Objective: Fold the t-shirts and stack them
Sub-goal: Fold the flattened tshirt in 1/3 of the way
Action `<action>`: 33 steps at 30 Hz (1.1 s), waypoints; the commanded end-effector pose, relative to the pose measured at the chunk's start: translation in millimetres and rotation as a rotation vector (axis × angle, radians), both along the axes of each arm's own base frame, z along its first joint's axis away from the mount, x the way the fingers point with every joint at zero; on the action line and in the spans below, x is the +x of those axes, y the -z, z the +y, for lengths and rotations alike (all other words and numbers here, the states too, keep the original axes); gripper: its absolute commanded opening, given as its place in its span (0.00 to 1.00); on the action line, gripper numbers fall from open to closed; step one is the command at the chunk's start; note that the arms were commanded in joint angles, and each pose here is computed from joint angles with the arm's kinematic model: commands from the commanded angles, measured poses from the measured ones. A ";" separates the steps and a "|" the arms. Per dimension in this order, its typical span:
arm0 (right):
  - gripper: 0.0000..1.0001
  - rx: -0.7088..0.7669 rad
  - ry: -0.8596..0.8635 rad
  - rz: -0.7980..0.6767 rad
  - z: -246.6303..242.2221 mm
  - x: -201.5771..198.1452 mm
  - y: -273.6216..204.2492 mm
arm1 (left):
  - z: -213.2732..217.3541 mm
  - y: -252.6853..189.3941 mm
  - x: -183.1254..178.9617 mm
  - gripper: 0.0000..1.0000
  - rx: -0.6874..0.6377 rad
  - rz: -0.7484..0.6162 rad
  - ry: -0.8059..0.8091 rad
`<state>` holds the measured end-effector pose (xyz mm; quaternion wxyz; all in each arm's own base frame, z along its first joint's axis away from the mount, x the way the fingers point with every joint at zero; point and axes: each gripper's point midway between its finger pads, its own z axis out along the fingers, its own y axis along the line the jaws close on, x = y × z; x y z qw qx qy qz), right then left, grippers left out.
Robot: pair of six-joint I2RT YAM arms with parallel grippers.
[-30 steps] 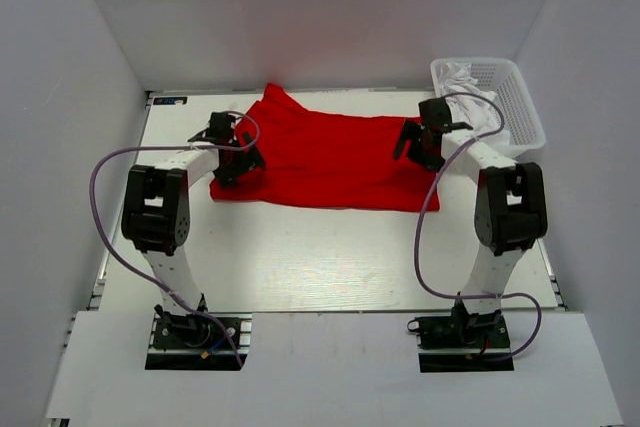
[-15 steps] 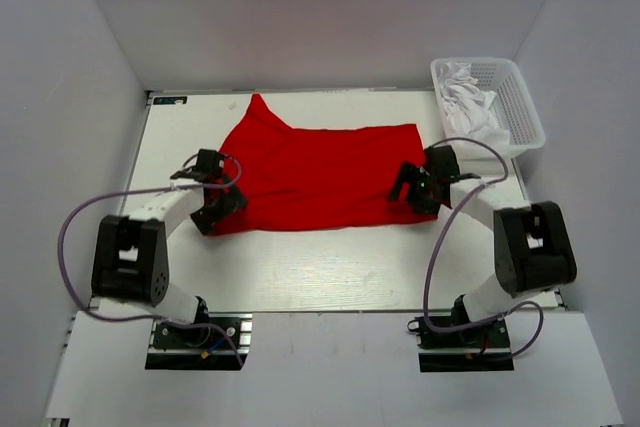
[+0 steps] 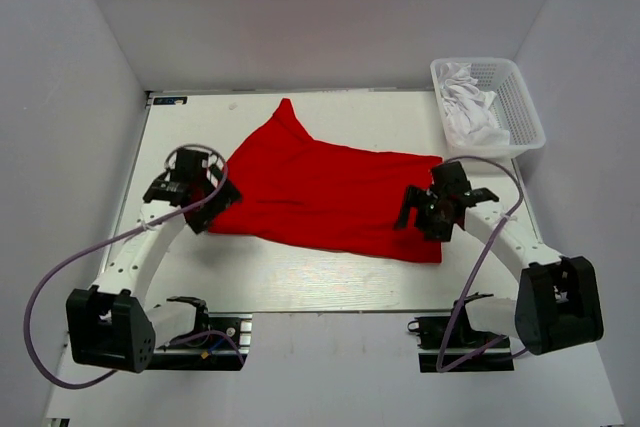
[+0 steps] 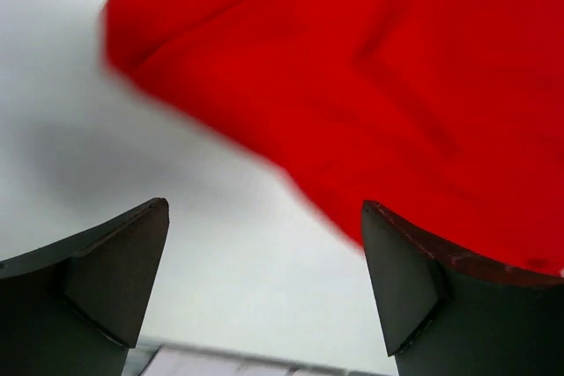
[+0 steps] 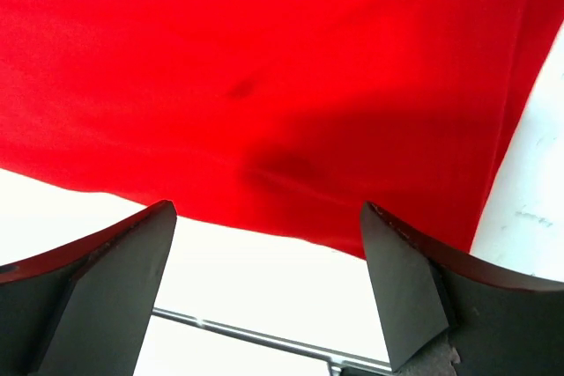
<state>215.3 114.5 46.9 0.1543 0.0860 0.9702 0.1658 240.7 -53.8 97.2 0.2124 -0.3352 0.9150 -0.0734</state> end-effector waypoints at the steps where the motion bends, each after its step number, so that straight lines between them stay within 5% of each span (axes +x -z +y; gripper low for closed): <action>1: 0.90 -0.012 -0.020 -0.135 2.2 35.0 -45.4 | -14.8 -64.2 66.0 1.00 -0.012 -0.278 0.116; 7: 0.90 0.011 -0.006 -0.174 8.3 52.2 -54.8 | -47.3 -33.5 121.9 1.00 -0.059 -0.222 0.305; 16: 0.90 0.037 0.004 -0.103 13.7 51.7 -38.9 | -66.5 -0.5 152.2 0.96 -0.050 -0.169 0.416; 22: 0.90 0.011 0.007 -0.110 11.0 60.7 -37.1 | -71.2 44.1 138.0 0.83 -0.053 -0.025 0.431; 33: 0.90 -0.050 0.016 -0.072 -0.5 54.7 -25.0 | -86.8 54.8 135.8 0.54 -0.080 -0.012 0.451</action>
